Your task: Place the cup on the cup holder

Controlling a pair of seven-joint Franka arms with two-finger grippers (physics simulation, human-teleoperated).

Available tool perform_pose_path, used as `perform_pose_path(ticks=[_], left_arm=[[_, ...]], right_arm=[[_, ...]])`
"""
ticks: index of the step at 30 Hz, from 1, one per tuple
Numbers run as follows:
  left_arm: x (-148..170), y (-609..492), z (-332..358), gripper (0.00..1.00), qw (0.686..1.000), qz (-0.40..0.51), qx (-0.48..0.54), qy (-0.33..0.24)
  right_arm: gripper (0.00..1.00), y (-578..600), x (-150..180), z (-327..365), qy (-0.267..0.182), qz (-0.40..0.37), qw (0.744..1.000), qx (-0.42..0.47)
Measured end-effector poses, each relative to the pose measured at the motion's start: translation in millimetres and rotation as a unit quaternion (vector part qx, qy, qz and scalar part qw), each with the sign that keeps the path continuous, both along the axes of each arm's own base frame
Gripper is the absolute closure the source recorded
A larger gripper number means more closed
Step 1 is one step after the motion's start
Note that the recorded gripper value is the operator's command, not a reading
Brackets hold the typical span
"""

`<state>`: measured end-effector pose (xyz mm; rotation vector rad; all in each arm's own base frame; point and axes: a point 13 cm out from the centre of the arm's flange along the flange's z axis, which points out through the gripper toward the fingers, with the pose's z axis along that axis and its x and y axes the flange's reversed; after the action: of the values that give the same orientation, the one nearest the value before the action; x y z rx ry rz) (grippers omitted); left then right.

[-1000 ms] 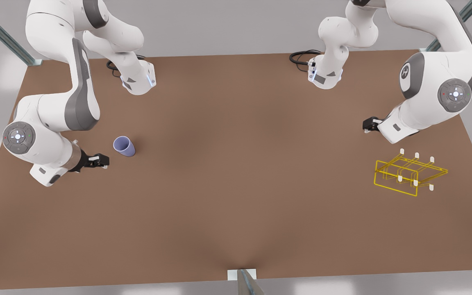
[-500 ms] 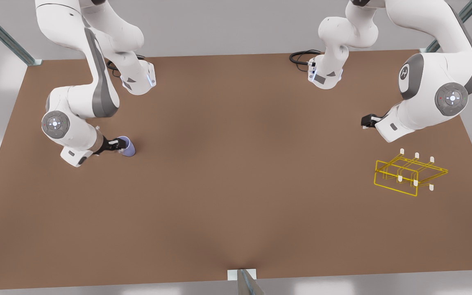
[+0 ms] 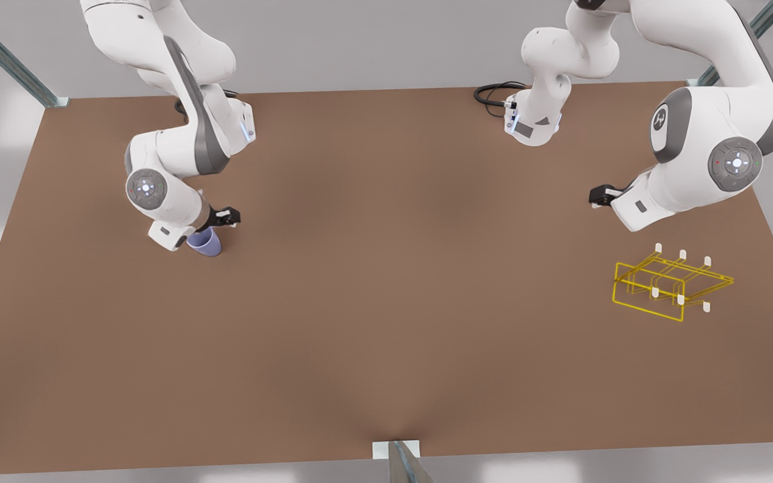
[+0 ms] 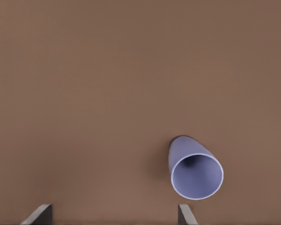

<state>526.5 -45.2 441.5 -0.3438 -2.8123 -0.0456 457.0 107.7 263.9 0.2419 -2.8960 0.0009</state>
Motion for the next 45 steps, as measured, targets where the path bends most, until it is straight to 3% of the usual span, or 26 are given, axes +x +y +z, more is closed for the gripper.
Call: perform_pose_path(ticks=[13,24,32,45], left_arm=[[-2.0,0.2,-3.5,0.00,1.000,-0.001,0.001,0.008],[0.8,-0.1,-9.4,0.00,1.000,-0.002,0.003,0.011],[1.1,0.0,-9.7,0.00,1.000,-0.002,0.003,0.010],[0.7,0.5,-9.5,0.00,1.000,-0.002,0.004,0.011]], right_arm=[[0.00,12.5,-34.5,-75.0,0.033,0.006,0.999,-0.016],[0.00,-100.7,-35.4,-114.9,0.037,-0.120,0.992,-0.021],[0.00,-46.7,-45.5,-121.8,0.040,-0.061,0.997,-0.025],[0.01,-64.2,-49.7,-155.2,0.061,-0.088,0.994,-0.024]])
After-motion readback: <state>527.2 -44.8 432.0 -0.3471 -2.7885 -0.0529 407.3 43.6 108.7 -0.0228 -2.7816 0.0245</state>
